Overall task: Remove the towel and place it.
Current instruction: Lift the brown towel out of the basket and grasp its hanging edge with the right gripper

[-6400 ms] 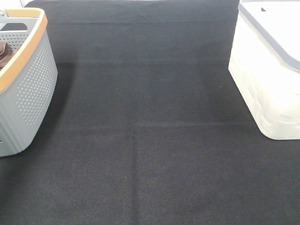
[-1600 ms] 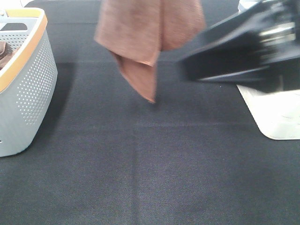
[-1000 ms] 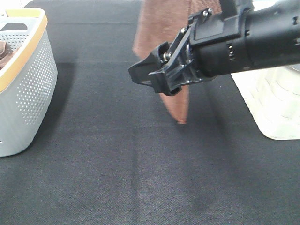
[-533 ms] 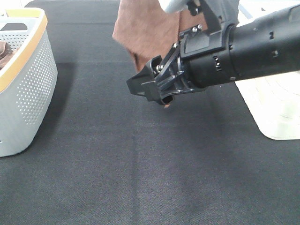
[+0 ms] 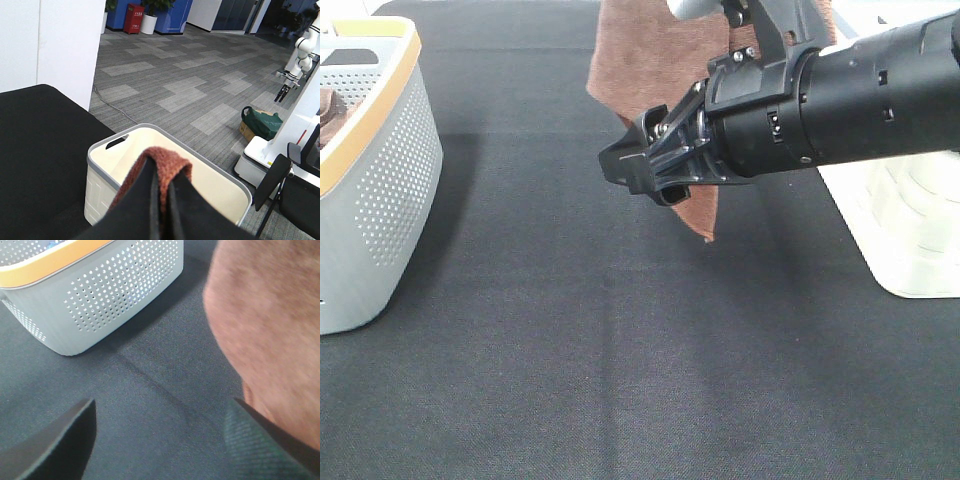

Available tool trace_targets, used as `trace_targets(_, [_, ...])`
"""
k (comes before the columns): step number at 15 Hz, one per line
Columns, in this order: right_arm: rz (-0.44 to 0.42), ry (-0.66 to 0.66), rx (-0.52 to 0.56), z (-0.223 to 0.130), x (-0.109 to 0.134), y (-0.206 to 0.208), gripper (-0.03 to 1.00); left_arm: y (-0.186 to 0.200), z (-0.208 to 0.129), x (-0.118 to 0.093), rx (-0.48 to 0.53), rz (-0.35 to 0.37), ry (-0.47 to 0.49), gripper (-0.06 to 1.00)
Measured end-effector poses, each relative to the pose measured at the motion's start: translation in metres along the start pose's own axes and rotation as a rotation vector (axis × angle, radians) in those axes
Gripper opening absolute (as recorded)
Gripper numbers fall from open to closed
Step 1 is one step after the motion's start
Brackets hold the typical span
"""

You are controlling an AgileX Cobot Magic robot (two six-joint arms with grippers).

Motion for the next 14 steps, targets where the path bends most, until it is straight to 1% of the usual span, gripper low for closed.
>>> trace_targets(2, [-0.027, -0.002, 0.01, -0.008, -0.004, -0.001, 0.68, 0.003, 0.006, -0.002, -0.016, -0.003, -0.012, 0.0])
trace_targets(4, [-0.074, -0.005, 0.013, -0.018, -0.009, -0.002, 0.68, 0.004, 0.009, -0.002, -0.022, 0.005, -0.034, 0.0])
trace_targets(7, [-0.095, -0.007, 0.0, -0.017, -0.011, -0.001, 0.68, 0.004, 0.008, -0.002, -0.015, 0.009, -0.042, 0.0])
trace_targets(9, [-0.127, -0.006, -0.025, -0.015, -0.015, -0.001, 0.68, 0.004, 0.008, -0.002, -0.012, 0.011, -0.046, 0.0])
trace_targets(14, [-0.15, -0.008, -0.045, -0.013, -0.017, 0.0, 0.68, 0.004, 0.007, -0.002, -0.004, 0.009, -0.046, 0.0])
Point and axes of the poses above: a point on each arm's last joint axis where the gripper is mounted, y pointing back along that axis away from the gripper, x along the wrist's bending axis when the last joint is at zero, z = x × y, the point moved 1 cm from there along -y, pointing out along that axis toward the gripper, and after that the axes turned 1 degree about -y, right-handed, at the moved point
